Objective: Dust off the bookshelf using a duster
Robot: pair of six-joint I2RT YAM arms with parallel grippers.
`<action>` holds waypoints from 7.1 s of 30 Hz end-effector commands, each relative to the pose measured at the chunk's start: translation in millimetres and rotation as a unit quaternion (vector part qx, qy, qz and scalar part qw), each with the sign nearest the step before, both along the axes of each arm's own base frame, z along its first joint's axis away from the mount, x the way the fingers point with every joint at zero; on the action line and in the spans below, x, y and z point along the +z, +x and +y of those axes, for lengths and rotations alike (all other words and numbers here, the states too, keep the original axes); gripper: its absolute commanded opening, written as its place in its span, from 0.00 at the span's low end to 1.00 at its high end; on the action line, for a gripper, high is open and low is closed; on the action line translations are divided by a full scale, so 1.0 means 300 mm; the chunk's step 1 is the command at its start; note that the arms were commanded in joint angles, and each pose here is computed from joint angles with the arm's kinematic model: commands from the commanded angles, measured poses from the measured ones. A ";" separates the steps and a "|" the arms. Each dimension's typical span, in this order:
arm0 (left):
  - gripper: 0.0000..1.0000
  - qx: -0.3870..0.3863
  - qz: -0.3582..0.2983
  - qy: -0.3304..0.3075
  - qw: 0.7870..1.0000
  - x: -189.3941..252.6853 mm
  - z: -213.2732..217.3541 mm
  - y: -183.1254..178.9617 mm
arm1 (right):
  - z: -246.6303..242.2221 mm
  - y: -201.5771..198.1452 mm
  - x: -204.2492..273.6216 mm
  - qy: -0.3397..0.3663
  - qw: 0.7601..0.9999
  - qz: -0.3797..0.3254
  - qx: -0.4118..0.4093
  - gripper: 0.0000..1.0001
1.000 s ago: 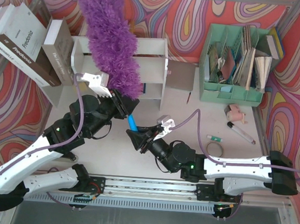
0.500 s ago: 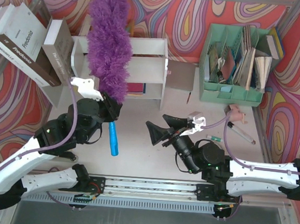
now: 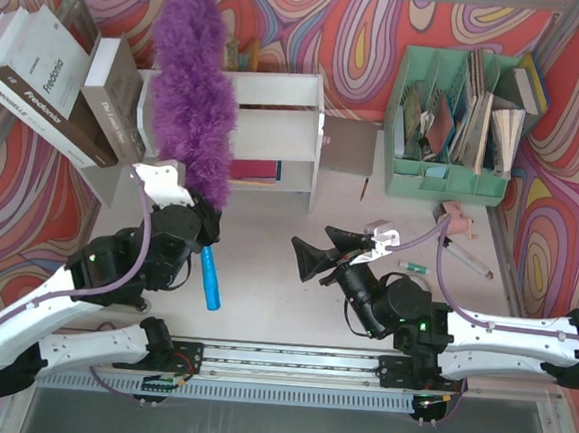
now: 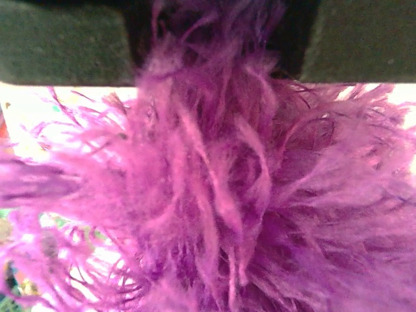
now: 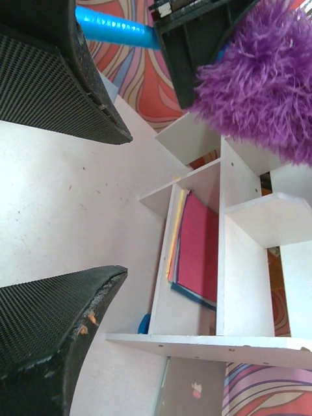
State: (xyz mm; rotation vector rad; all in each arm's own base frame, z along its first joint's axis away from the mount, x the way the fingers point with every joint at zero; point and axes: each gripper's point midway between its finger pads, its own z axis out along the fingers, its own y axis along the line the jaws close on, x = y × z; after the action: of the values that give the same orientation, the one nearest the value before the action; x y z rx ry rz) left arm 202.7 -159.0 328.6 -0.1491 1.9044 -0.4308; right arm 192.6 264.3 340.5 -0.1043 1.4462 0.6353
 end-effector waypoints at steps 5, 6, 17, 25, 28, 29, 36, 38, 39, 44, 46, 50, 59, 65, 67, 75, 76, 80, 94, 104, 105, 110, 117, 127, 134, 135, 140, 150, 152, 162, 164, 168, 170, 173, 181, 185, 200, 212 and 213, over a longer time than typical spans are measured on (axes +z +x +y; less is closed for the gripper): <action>0.00 0.094 0.013 0.040 0.995 -0.094 0.175 -0.016 | -0.040 0.014 -0.034 -0.005 1.000 0.018 -0.025 0.70; 0.00 0.094 0.019 0.043 0.994 -0.111 0.176 -0.019 | -0.044 0.015 -0.036 -0.005 0.999 0.019 -0.027 0.70; 0.00 0.080 0.111 0.026 0.990 -0.312 0.147 -0.014 | -0.070 0.014 -0.060 -0.001 0.999 0.031 -0.035 0.71; 0.00 0.052 0.076 0.066 0.994 -0.172 0.136 0.018 | -0.086 0.014 -0.077 0.002 0.999 0.038 -0.040 0.71; 0.00 0.069 0.035 0.076 0.994 -0.067 0.188 0.028 | -0.092 0.013 -0.078 0.005 0.998 0.039 -0.041 0.71; 0.00 0.073 0.024 0.081 0.994 -0.034 0.205 0.028 | -0.093 0.013 -0.082 0.004 0.998 0.039 -0.041 0.71; 0.00 0.107 -0.022 0.090 0.990 0.125 0.298 0.019 | -0.095 0.014 -0.100 0.004 0.998 0.046 -0.042 0.72; 0.00 0.124 -0.033 0.084 0.988 0.147 0.333 0.011 | -0.097 0.012 -0.106 0.005 0.998 0.049 -0.042 0.72; 0.00 0.127 -0.038 0.077 0.988 0.157 0.347 0.002 | -0.099 0.012 -0.110 0.007 0.998 0.050 -0.043 0.72; 0.00 0.174 -0.060 0.077 0.980 0.207 0.448 -0.026 | -0.110 0.010 -0.119 0.012 0.997 0.055 -0.045 0.72; 0.00 0.182 -0.060 0.080 0.978 0.212 0.468 -0.034 | -0.116 0.010 -0.116 0.013 0.997 0.055 -0.047 0.72; 0.00 0.184 -0.051 0.080 0.978 0.192 0.465 -0.035 | -0.125 0.009 -0.108 0.018 0.997 0.055 -0.048 0.72; 0.00 0.144 0.024 0.069 0.987 0.050 0.350 0.019 | -0.125 0.008 -0.103 0.018 0.997 0.055 -0.046 0.75; 0.00 0.122 0.052 0.046 0.990 0.035 0.304 0.056 | -0.141 0.006 -0.100 0.018 0.997 0.055 -0.049 0.83; 0.00 0.114 0.050 0.043 0.991 0.047 0.288 0.065 | -0.147 0.006 -0.100 0.018 0.997 0.054 -0.050 0.83; 0.00 0.122 0.013 0.052 0.991 0.140 0.323 0.066 | -0.152 0.007 -0.104 0.017 0.997 0.055 -0.053 0.89; 0.00 0.128 0.004 0.058 0.990 0.159 0.345 0.056 | -0.151 0.007 -0.104 0.015 0.997 0.055 -0.053 0.91; 0.00 0.161 -0.022 0.090 0.983 0.242 0.442 0.017 | -0.148 0.008 -0.105 0.011 0.997 0.056 -0.054 0.97; 0.00 0.319 -0.046 0.079 0.943 0.300 0.692 -0.113 | -0.142 0.009 -0.125 0.006 0.996 0.064 -0.056 0.99; 0.00 0.287 -0.011 0.080 0.955 0.220 0.596 -0.046 | -0.157 0.007 -0.123 0.012 0.996 0.067 -0.058 0.99; 0.00 0.278 -0.008 0.076 0.958 0.212 0.577 -0.034 | -0.159 0.006 -0.126 0.012 0.996 0.068 -0.058 0.99; 0.00 0.245 0.019 0.053 0.968 0.160 0.496 0.010 | -0.173 0.004 -0.139 0.019 0.995 0.075 -0.061 0.99; 0.00 0.215 0.048 0.000 0.975 0.133 0.417 0.067 | -0.188 0.001 -0.151 0.025 0.994 0.080 -0.063 0.99; 0.00 0.138 0.043 0.017 0.989 0.178 0.329 0.107 | -0.183 0.003 -0.166 0.021 0.994 0.082 -0.066 0.99; 0.00 0.211 0.003 0.049 0.976 0.219 0.487 0.028 | -0.172 0.008 -0.179 0.010 0.994 0.084 -0.070 0.99; 0.00 0.220 -0.005 0.048 0.974 0.225 0.506 0.016 | -0.169 0.009 -0.180 0.009 0.994 0.084 -0.070 0.99; 0.00 0.239 -0.039 0.035 0.969 0.256 0.558 -0.025 | -0.157 0.011 -0.180 0.003 0.994 0.084 -0.069 0.99; 0.00 0.283 -0.021 0.006 0.959 0.192 0.587 -0.044 | -0.154 0.011 -0.184 0.005 0.994 0.087 -0.070 0.99; 0.00 0.275 -0.005 -0.001 0.961 0.158 0.562 -0.031 | -0.154 0.012 -0.186 0.003 0.994 0.088 -0.071 0.99; 0.00 0.176 -0.007 -0.010 0.984 0.178 0.406 0.060 | -0.165 0.011 -0.204 0.004 0.993 0.094 -0.075 0.99; 0.00 0.148 -0.004 -0.011 0.989 0.187 0.362 0.079 | -0.168 0.010 -0.206 0.005 0.993 0.094 -0.076 0.99; 0.00 0.088 0.015 -0.024 0.996 0.172 0.262 0.110 | -0.169 0.010 -0.204 0.006 0.993 0.094 -0.076 0.99; 0.00 0.082 0.015 -0.029 0.996 0.171 0.249 0.114 | -0.170 0.010 -0.204 0.005 0.993 0.094 -0.076 0.99; 0.00 0.074 -0.006 -0.027 0.997 0.200 0.257 0.101 | -0.172 0.010 -0.207 0.003 0.993 0.095 -0.077 0.99; 0.00 0.017 -0.036 -0.025 0.999 0.281 0.242 0.034 | -0.164 0.014 -0.207 0.001 0.992 0.094 -0.079 0.99; 0.00 -0.002 -0.004 -0.034 0.999 0.221 0.194 0.051 | -0.152 0.016 -0.207 -0.003 0.993 0.094 -0.078 0.99; 0.00 0.005 0.094 -0.019 0.995 -0.019 0.109 0.151 | -0.158 0.013 -0.214 -0.001 0.992 0.101 -0.078 0.99; 0.00 -0.075 0.119 -0.043 0.989 -0.030 -0.066 0.151 | -0.183 0.011 -0.243 0.000 0.990 0.108 -0.087 0.99; 0.00 -0.082 0.120 -0.041 0.989 -0.030 -0.087 0.148 | -0.185 0.011 -0.243 0.002 0.990 0.109 -0.087 0.99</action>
State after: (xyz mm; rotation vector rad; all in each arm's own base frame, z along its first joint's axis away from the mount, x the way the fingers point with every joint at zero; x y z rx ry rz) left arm 244.8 -161.2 299.1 -0.1504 2.2061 -0.5363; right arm 193.9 218.8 266.5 0.0397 1.6491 0.5260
